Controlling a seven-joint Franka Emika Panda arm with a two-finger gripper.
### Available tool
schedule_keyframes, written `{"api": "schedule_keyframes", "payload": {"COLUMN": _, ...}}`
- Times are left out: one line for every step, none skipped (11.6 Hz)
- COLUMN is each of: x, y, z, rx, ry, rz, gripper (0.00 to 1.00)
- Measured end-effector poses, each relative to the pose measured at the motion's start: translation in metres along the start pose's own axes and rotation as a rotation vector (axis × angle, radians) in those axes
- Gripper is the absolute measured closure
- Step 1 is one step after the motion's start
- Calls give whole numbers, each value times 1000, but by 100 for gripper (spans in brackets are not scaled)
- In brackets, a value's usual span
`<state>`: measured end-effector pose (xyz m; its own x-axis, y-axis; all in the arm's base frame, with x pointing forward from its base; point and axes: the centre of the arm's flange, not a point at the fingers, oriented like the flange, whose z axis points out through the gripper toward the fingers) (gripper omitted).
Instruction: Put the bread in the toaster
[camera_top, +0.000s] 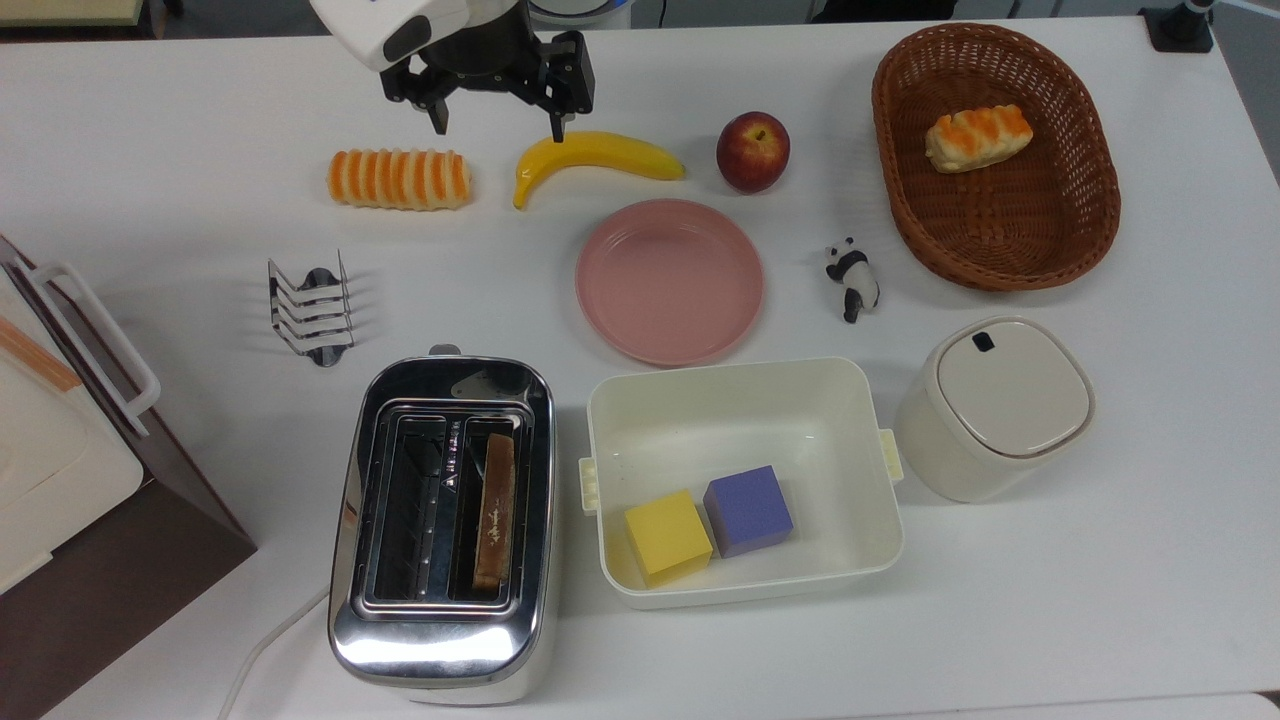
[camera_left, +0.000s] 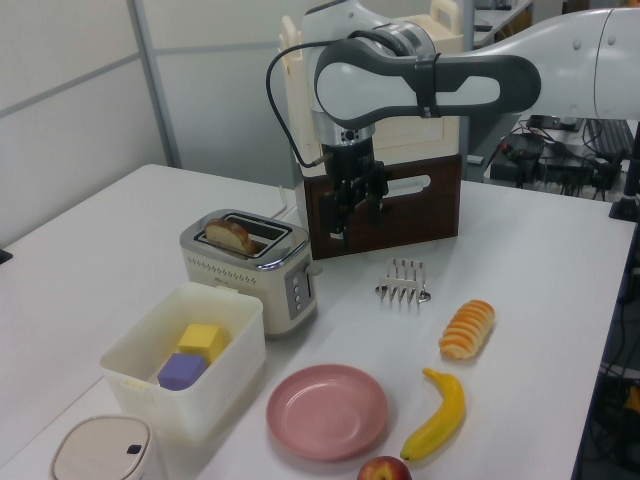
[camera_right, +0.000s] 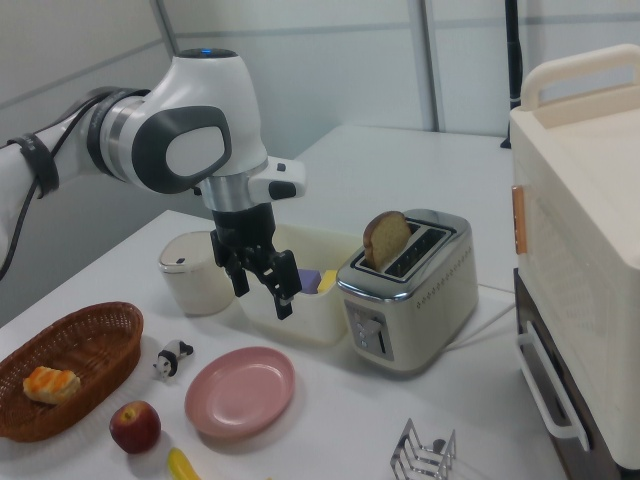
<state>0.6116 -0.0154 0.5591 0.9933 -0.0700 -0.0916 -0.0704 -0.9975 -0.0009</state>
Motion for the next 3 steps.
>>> {"api": "schedule_keyframes", "payload": {"x": 0, "y": 0, "z": -1, "rx": 0, "ry": 2, "rz": 0, "gripper": 0}}
{"api": "schedule_keyframes", "payload": {"x": -2, "y": 1, "z": -4, "rx": 1, "ry": 6, "rz": 1, "gripper": 0}}
{"api": "schedule_keyframes", "payload": {"x": -4, "y": 2, "z": -7, "rx": 2, "ry": 12, "rz": 2, "gripper": 0}}
